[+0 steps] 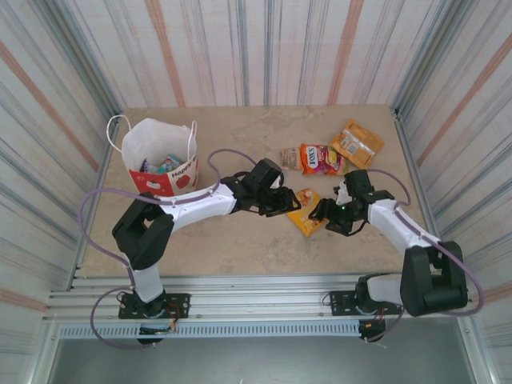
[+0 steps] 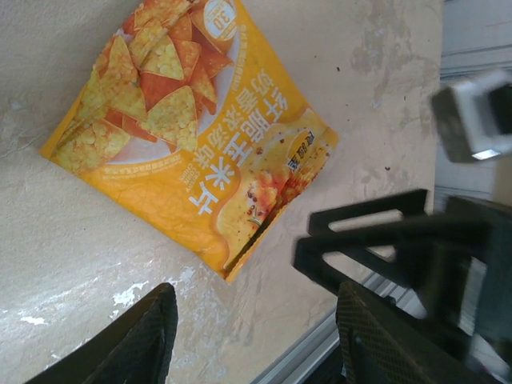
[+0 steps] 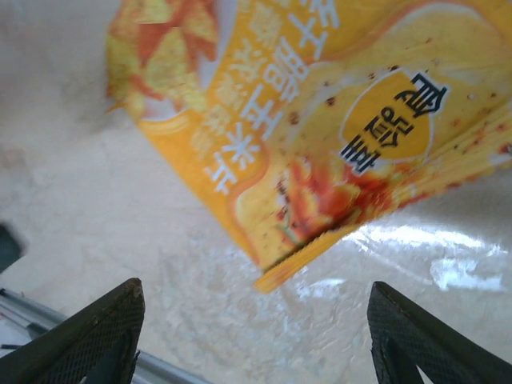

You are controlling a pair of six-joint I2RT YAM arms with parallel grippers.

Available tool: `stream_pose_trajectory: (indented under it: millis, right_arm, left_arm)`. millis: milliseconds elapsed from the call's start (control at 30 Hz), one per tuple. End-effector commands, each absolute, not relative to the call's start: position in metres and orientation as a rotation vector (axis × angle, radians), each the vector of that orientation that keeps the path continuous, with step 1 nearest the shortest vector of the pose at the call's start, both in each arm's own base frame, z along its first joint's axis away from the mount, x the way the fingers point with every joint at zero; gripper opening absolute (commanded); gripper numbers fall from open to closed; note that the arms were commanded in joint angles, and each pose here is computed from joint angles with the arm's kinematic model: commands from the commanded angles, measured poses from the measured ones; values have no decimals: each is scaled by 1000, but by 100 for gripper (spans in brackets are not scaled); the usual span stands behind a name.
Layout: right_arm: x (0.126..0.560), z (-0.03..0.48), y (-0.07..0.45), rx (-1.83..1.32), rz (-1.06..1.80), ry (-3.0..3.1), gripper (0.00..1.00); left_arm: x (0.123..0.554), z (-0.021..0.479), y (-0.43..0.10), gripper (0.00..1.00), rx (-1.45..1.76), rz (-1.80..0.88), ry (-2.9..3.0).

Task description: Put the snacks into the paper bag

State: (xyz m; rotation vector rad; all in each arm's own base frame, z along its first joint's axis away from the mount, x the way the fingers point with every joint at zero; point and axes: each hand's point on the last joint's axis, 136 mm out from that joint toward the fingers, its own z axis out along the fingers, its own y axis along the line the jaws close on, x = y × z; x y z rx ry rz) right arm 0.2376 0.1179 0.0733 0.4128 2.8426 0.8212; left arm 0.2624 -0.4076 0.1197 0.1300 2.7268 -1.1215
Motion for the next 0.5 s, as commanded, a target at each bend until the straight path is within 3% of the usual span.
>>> stream_pose_trajectory:
  millis: [0, 167, 467]
  right_arm:
    - [234, 97, 103, 451, 786, 2820, 76]
    - [266, 118, 77, 413, 746, 2762, 76]
    - [330, 94, 91, 256, 803, 2829, 73]
  left_arm:
    - [258, 100, -406, 55, 61, -1131, 2770]
    - [259, 86, -405, 54, -80, -1181, 2771]
    - [273, 64, -405, 51, -283, -1150, 2738]
